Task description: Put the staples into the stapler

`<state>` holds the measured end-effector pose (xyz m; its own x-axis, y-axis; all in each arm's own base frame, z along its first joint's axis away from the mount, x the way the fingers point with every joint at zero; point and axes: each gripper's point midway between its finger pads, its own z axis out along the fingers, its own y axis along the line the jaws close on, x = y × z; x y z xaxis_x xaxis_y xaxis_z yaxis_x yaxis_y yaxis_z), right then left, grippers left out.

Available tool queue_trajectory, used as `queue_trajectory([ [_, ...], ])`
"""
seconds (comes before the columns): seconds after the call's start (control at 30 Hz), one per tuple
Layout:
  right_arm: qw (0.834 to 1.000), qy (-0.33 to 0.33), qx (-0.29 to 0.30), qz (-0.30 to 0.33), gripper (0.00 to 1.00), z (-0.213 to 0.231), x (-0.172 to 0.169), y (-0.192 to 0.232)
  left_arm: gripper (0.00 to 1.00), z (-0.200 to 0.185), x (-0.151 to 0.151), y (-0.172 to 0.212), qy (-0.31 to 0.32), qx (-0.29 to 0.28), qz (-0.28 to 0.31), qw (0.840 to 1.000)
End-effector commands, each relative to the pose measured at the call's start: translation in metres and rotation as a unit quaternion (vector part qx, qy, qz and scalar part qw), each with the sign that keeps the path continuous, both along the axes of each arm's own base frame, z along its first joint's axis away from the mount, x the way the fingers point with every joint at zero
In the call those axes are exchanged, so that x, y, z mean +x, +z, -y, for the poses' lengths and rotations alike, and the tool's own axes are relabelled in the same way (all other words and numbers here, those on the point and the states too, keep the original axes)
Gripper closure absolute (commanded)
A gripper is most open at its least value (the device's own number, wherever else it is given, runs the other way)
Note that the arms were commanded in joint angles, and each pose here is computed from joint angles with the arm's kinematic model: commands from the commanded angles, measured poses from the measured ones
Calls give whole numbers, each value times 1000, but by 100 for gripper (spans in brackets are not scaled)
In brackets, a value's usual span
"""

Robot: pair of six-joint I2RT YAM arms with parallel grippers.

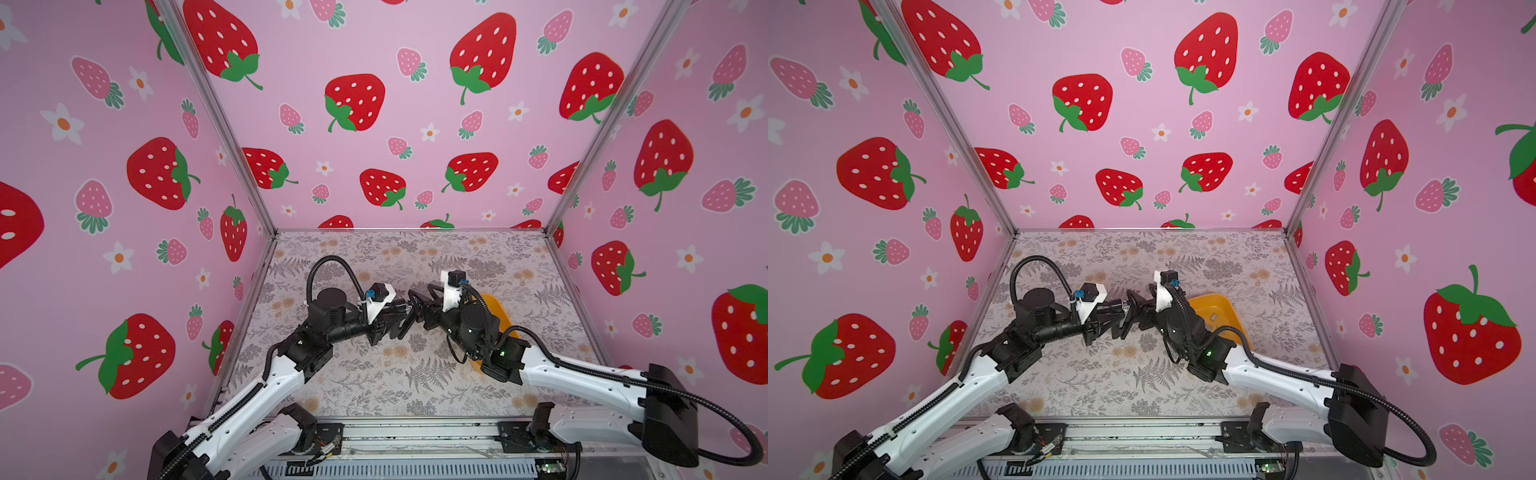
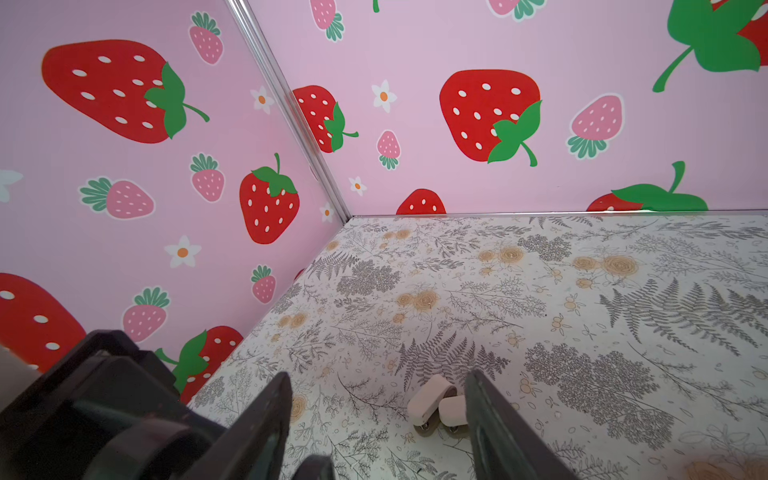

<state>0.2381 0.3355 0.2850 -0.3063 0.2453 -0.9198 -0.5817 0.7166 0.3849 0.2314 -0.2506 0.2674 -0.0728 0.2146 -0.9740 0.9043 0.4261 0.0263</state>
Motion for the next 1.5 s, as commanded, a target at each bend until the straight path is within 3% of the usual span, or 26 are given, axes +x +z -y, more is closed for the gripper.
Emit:
queue_trajectory([
  [0.0,999,-32,13,-4,38,3,9,5,100,5,-3,32,-16,-27,57,998],
  [0.33,999,-34,27,-23,52,15,4,-8,100,6,19,37,26,-42,51,997],
  [0.8,996,36,56,-57,58,0,-15,-21,100,7,10,45,5,-58,82,995],
  [1.0,996,37,53,-68,82,-8,-12,-26,100,-1,4,47,14,-59,99,993],
  [1.1,995,27,56,-76,91,-3,-10,-32,100,-1,-9,44,-12,-47,108,993],
  [1.27,995,2,62,-81,93,9,-5,-39,100,-1,-15,41,-25,-43,121,991],
  [1.47,995,-21,54,-86,98,18,2,-48,100,-8,-4,46,16,-47,110,993],
])
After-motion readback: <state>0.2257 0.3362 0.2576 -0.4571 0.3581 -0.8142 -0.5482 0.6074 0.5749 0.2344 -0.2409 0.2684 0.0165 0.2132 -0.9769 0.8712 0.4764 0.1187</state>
